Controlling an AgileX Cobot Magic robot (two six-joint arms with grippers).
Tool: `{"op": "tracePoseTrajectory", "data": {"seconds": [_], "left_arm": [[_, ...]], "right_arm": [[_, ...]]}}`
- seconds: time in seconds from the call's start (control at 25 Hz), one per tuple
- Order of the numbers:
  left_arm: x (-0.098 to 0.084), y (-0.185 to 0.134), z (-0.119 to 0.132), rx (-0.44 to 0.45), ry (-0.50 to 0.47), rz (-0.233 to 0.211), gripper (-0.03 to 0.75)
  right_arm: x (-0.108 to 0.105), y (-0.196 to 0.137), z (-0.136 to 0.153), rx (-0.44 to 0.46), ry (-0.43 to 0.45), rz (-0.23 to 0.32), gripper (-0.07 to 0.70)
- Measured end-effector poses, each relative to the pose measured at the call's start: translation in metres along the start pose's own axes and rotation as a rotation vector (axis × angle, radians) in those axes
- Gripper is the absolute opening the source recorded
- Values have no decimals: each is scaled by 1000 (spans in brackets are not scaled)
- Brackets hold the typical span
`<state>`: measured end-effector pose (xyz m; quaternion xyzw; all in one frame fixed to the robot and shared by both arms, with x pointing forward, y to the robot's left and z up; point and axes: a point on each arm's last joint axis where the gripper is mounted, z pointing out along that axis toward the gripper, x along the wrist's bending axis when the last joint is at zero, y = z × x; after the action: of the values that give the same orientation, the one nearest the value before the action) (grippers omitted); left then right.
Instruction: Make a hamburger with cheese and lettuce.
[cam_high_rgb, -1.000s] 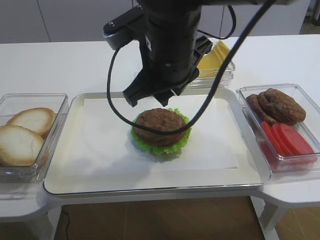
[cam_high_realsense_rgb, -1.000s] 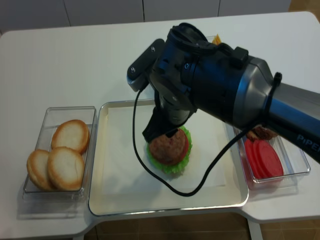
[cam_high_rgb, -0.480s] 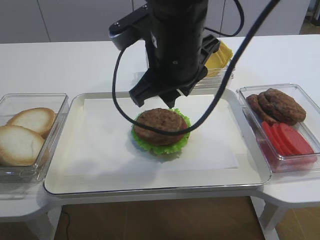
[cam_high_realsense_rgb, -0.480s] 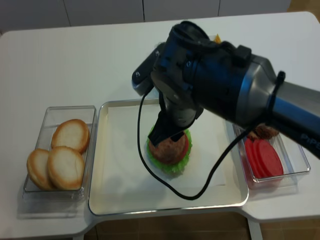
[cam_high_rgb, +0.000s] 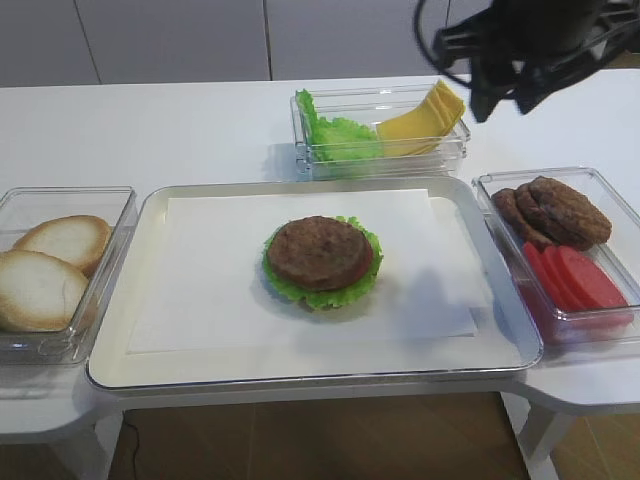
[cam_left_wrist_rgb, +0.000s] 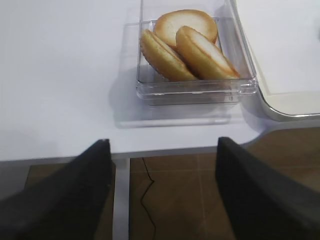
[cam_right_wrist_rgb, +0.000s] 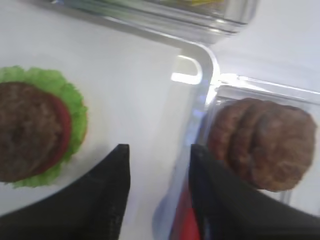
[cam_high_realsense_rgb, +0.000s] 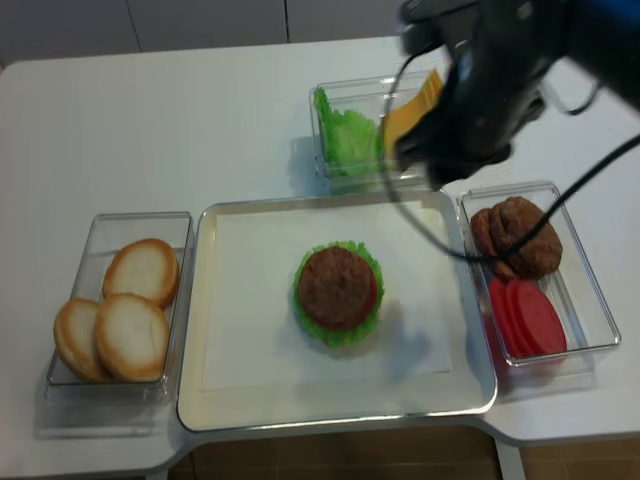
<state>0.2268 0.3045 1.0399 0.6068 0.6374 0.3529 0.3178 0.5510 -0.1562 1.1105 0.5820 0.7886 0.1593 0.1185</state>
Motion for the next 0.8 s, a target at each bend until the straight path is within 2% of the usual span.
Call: {"op": "tracePoseTrajectory", "data": {"seconds": [0.12, 0.24, 0.36, 0.44, 0.52, 0.64, 0.8], "left_arm": [[0, 0, 0, 0, 0, 0, 477], [0, 0, 0, 0, 0, 0, 477], [0, 0, 0, 0, 0, 0, 477], [0, 0, 0, 0, 0, 0, 477], [0, 0, 0, 0, 0, 0, 477], [0, 0, 0, 0, 0, 0, 477], [0, 0, 0, 0, 0, 0, 477]], "right_arm": [[-41, -5, -12, -21, -41, 92, 376], [-78, -22, -19, -10, -85, 189, 400], [-103, -46, -21, -1, -98, 287, 405], [-111, -63, -23, -4, -103, 333, 406], [-112, -81, -28, -9, -109, 354, 406], [-105, -105, -41, -35, -107, 355, 406], [-94, -136, -66, -115, -106, 354, 406]]}}
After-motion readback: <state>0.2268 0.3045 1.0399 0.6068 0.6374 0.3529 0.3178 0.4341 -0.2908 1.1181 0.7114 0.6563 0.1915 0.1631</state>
